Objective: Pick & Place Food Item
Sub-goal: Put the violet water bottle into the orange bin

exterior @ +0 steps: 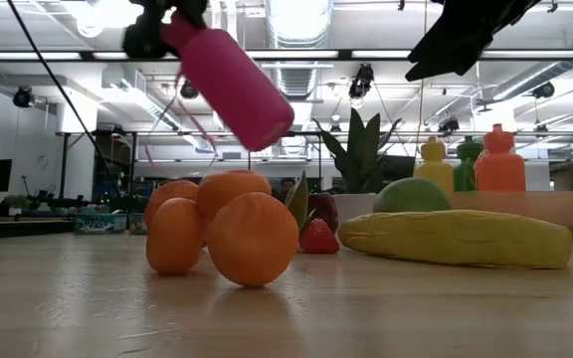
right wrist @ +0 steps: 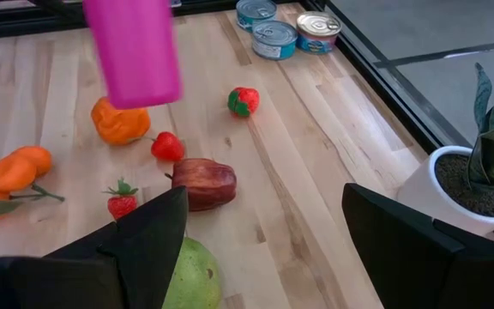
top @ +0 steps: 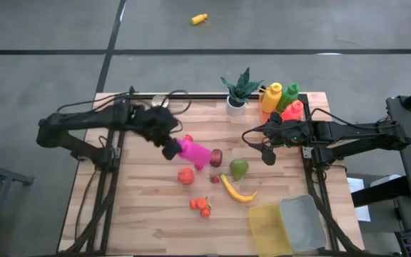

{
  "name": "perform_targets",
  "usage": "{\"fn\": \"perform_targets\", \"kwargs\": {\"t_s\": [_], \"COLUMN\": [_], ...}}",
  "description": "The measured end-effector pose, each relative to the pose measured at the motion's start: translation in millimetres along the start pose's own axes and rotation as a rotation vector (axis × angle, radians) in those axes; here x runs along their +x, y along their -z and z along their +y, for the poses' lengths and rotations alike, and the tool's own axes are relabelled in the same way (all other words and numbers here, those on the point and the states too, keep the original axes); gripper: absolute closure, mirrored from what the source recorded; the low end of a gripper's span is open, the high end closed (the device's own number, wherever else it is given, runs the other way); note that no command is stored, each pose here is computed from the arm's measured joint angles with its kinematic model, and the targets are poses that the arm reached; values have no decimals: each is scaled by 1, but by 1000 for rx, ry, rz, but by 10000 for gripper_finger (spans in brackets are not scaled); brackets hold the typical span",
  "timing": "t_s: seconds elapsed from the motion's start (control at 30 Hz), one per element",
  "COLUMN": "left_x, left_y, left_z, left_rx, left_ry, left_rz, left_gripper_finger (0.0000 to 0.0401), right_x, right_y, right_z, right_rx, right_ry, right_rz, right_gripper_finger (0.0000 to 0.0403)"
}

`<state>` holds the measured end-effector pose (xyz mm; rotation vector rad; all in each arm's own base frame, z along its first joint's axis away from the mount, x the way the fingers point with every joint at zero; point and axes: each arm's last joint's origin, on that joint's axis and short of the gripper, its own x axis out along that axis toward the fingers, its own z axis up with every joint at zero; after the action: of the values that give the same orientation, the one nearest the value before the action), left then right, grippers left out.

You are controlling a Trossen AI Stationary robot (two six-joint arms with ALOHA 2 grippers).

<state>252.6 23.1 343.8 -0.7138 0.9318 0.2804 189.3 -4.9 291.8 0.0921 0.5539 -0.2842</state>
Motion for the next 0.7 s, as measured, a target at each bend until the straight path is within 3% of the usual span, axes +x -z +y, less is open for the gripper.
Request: {"fn": "perform_targets", "kwargs": {"t_s": [0.17, 0.47, 0.7], "left_x": [-3, 1, 24], "left_y": [-38, -95, -121], "left_z": [11, 23, 20], "left_rx": [115, 300, 333], "left_ry": [-78, -195, -253], "left_rz": [6, 148, 153], "left_gripper_finger": [190, 190, 190], "right_x": [0, 0, 0], "right_y": [0, 0, 0], "right_z": [0, 0, 0], "right_rx": [0, 0, 0], "right_ry": [0, 0, 0], "right_rz": [0, 0, 0], "right_gripper_finger": [95, 95, 95]}}
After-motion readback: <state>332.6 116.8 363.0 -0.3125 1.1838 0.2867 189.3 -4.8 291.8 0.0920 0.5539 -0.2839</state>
